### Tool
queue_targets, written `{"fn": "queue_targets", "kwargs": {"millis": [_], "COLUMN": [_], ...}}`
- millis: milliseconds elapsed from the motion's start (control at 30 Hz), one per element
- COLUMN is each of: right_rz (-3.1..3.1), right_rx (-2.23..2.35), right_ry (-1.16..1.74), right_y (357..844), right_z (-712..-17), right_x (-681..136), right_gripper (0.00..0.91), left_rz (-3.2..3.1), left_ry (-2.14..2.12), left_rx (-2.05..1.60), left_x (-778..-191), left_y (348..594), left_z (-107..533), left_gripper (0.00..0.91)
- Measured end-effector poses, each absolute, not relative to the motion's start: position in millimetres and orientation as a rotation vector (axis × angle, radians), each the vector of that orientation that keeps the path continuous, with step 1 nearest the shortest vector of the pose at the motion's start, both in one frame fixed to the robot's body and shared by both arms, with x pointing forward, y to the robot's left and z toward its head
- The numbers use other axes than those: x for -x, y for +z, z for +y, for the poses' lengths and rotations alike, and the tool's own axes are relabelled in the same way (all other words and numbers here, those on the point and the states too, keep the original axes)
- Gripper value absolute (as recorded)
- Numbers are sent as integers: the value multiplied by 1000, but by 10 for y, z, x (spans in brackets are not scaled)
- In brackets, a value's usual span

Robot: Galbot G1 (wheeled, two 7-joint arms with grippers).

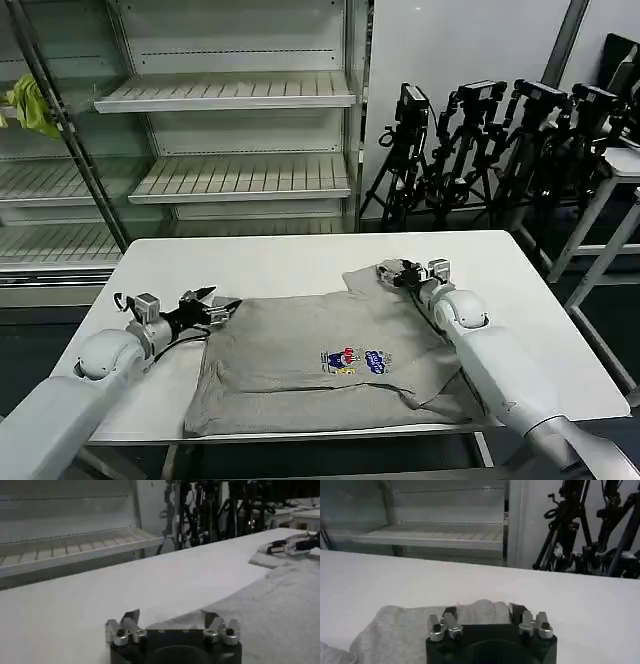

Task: Fold and organize the clothes.

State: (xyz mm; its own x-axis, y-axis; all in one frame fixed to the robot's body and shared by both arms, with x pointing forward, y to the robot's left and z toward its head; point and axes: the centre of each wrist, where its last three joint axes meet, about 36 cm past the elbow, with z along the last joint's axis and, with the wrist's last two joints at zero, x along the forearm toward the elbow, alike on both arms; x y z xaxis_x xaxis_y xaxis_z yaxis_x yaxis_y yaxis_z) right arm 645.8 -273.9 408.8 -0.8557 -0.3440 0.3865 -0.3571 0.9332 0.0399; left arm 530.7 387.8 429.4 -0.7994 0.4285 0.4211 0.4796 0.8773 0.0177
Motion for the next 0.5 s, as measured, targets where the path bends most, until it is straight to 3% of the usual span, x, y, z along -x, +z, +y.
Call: {"fn": "queue_targets", "kwargs": {"millis": [167,300,433,500], "right_rz": [-2697,-2696,-2694,-2693], "right_rx": [-509,-510,-509,-511], "right_ry": [46,46,47,46], "right_y": [4088,4085,4073,4068], "right_z": [-2742,-2740,-2741,-2741], "right_x": [-6456,-6455,-6447,-6443], "right_gripper": [725,665,564,453], "left_rz": [-2625,-2620,-2615,-2614], "left_ry": [-183,-186,-185,-187], "left_rx": [656,659,662,662], "left_x": [-5303,-5296,-5292,-5288], "left_y": [4252,4238,4224,4225], "left_z": [3906,3910,3916,3923], "left_gripper": [695,413,343,302]}}
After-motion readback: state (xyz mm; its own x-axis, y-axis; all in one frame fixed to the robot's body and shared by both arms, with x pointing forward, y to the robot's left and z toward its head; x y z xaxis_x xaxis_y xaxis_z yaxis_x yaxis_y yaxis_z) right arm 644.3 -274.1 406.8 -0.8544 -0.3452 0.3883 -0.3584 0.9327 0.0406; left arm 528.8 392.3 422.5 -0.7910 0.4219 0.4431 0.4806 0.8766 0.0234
